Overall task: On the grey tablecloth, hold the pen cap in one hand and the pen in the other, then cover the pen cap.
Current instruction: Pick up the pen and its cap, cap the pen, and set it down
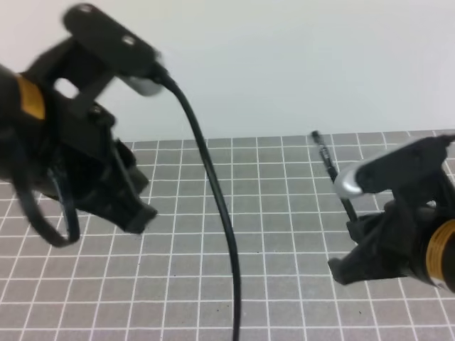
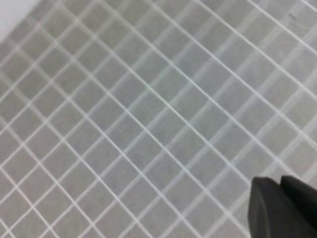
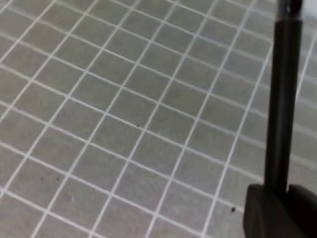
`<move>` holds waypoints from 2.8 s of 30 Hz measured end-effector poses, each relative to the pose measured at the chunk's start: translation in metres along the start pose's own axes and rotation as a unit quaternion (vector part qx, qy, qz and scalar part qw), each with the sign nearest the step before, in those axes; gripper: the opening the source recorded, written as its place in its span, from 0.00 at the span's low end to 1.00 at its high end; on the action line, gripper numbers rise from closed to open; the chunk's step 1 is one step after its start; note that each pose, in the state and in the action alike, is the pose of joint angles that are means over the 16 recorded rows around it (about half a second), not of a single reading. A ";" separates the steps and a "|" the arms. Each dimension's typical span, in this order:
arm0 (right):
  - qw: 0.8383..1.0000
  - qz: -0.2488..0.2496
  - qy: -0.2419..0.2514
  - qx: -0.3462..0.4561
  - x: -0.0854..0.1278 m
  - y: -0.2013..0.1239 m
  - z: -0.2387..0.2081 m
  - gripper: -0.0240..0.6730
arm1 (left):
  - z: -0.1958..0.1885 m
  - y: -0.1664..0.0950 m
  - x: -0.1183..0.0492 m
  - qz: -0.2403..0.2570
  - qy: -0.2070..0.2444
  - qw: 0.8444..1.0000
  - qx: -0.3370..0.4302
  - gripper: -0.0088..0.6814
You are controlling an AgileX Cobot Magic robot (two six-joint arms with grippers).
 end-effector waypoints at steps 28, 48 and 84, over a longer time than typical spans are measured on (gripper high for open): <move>0.946 0.135 0.086 0.283 0.005 -0.054 0.101 0.03 | -0.026 -0.044 0.005 -0.135 0.016 0.975 -0.174 0.01; 0.949 0.096 0.056 0.294 -0.001 -0.068 0.121 0.36 | -0.026 -0.045 0.006 -0.134 0.019 0.975 -0.176 0.01; 0.993 -0.037 -0.077 -0.081 -0.038 -0.098 -0.054 0.03 | 0.066 -0.129 0.013 -0.090 0.012 0.937 -0.337 0.01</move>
Point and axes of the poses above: a point on each arm's last joint axis where the gripper is mounted, z pointing out along that axis toward the gripper, x along the wrist's bending axis when the last joint is at zero, y = z × x, the point moved 6 cm from there along z, pointing out along that axis toward the gripper, and after that the axes turned 8 degrees about -z, right-handed, at the moved point
